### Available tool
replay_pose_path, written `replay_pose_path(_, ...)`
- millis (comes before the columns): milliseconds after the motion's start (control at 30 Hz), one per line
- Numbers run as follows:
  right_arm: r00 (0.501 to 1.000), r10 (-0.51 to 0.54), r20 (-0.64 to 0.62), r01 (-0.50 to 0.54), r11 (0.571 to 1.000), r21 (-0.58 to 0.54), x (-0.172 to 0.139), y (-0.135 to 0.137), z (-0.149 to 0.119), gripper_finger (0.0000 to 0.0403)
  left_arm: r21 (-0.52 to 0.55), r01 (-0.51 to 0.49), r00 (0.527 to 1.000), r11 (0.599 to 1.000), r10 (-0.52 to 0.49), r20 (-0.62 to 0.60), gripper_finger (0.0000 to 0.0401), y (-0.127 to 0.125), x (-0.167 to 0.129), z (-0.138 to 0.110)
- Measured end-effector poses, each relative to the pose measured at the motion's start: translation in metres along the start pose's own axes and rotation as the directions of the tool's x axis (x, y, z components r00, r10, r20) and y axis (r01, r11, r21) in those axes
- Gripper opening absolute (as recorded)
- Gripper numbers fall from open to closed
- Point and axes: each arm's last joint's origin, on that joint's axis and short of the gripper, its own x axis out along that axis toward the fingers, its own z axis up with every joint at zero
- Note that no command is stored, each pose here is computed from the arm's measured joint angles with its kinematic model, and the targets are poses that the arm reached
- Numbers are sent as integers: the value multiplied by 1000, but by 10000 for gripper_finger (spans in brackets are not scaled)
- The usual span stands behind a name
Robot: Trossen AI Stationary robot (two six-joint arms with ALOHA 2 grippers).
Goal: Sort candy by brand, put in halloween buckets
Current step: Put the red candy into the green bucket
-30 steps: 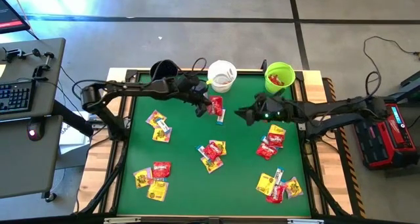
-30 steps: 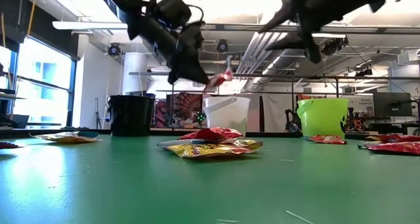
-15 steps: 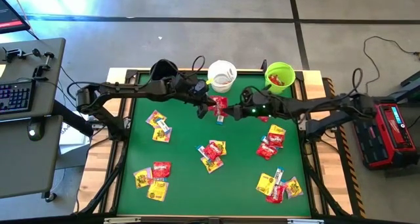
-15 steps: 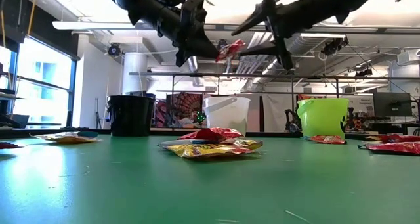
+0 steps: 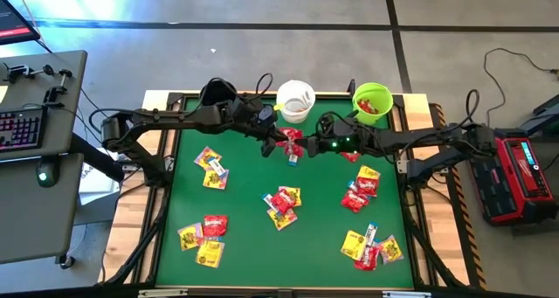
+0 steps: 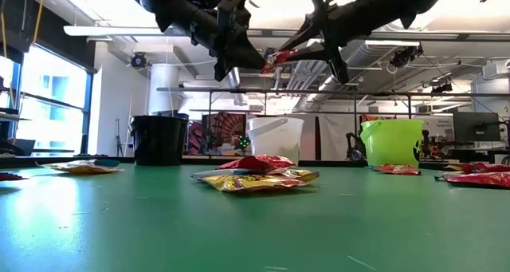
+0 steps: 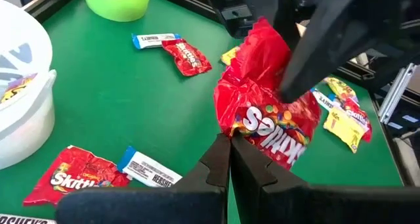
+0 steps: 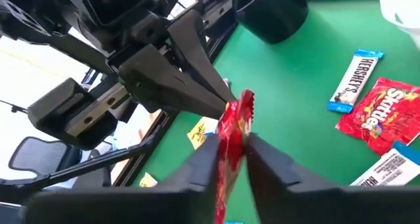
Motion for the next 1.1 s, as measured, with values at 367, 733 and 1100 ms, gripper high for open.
replay_pose_path(367, 1000, 4, 20, -4, 1000, 4, 0, 1, 1, 3, 35, -28, 1000, 999, 27, 15, 43, 6, -2, 2)
replay_pose_path(733, 995, -50, 82, 51, 999, -15, -21, -13, 32, 0, -14, -65, 996, 998, 65, 56, 141, 7, -2, 6)
replay_pose_path(1100, 900, -413, 139, 417, 909, -1, -112, -61, 72, 0, -69, -138, 985, 988, 144, 92, 154, 11, -3, 8)
